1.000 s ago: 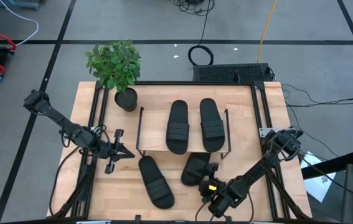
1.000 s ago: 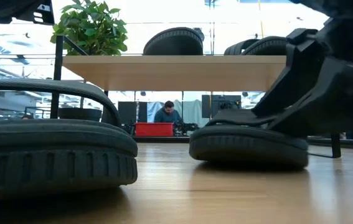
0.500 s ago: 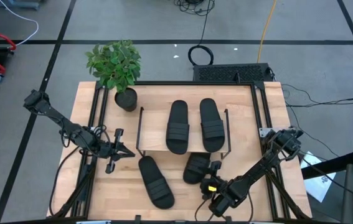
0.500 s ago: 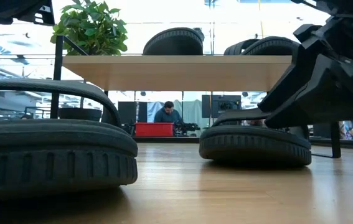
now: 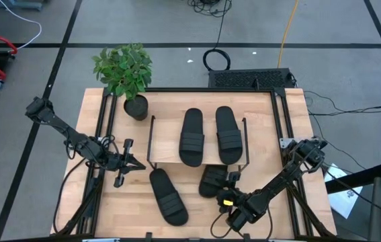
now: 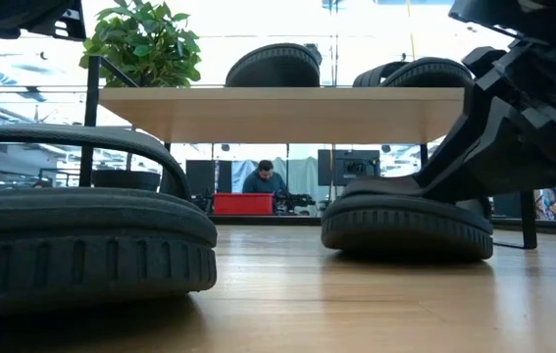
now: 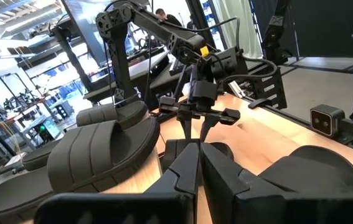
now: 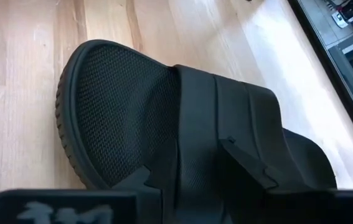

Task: Pick and place slides into the shelf
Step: Put the right black slide under the shelf

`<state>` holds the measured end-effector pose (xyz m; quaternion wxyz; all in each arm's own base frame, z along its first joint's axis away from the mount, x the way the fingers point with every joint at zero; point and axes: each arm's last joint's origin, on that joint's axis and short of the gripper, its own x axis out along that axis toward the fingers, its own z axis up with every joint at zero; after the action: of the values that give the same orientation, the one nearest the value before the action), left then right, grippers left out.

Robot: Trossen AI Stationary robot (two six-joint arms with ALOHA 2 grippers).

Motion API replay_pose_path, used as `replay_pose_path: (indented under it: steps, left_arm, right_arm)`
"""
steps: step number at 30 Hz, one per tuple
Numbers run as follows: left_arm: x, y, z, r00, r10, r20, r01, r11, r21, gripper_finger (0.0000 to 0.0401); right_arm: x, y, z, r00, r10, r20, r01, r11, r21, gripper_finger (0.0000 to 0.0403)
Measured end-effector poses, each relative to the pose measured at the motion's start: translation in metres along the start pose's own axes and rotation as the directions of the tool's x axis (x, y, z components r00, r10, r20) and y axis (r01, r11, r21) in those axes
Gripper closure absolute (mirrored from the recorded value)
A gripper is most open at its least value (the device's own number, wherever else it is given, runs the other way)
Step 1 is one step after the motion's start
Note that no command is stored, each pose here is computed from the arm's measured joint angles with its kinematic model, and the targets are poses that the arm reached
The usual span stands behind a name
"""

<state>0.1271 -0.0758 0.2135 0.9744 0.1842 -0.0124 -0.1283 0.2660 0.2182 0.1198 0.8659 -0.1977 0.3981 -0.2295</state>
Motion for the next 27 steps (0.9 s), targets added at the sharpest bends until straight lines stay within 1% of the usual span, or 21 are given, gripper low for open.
replay_pose_path:
  steps: [3, 10, 14, 18, 22, 25, 27]
  left_arm:
    - [0.000, 0.000, 0.000, 1.000, 0.000, 0.000, 0.000, 1.000, 0.000, 0.0377]
    - [0.000, 0.000, 0.000, 1.000, 0.000, 0.000, 0.000, 1.000, -0.005, 0.0377]
    - [0.000, 0.000, 0.000, 1.000, 0.001, 0.000, -0.001, 1.000, -0.005, 0.0377]
    - [0.000, 0.000, 0.000, 1.000, 0.000, 0.001, 0.000, 1.000, -0.005, 0.0377]
    - [0.000, 0.000, 0.000, 1.000, 0.001, 0.001, -0.001, 1.000, -0.005, 0.0377]
    - [0.000, 0.000, 0.000, 1.000, 0.001, 0.001, -0.001, 1.000, -0.005, 0.0377]
    - [0.000, 0.000, 0.000, 1.000, 0.000, 0.001, 0.000, 1.000, -0.005, 0.0377]
  right_arm:
    - [0.000, -0.001, -0.001, 1.000, -0.001, -0.010, 0.001, 1.000, 0.015, 0.0307]
    - [-0.009, 0.003, -0.009, 1.000, 0.018, -0.025, -0.018, 1.000, 0.002, 0.0308]
    - [-0.014, 0.007, -0.009, 0.999, 0.034, 0.001, -0.034, 0.999, -0.042, 0.0308]
    - [-0.022, 0.011, 0.002, 0.998, 0.054, 0.029, -0.052, 0.995, -0.086, 0.0308]
    - [-0.031, 0.014, 0.021, 0.995, 0.086, 0.056, -0.077, 0.986, -0.145, 0.0304]
    - [-0.033, 0.012, 0.033, 0.994, 0.086, 0.070, -0.075, 0.986, -0.149, 0.0289]
    - [-0.035, 0.010, 0.038, 0.994, 0.079, 0.070, -0.068, 0.986, -0.149, 0.0271]
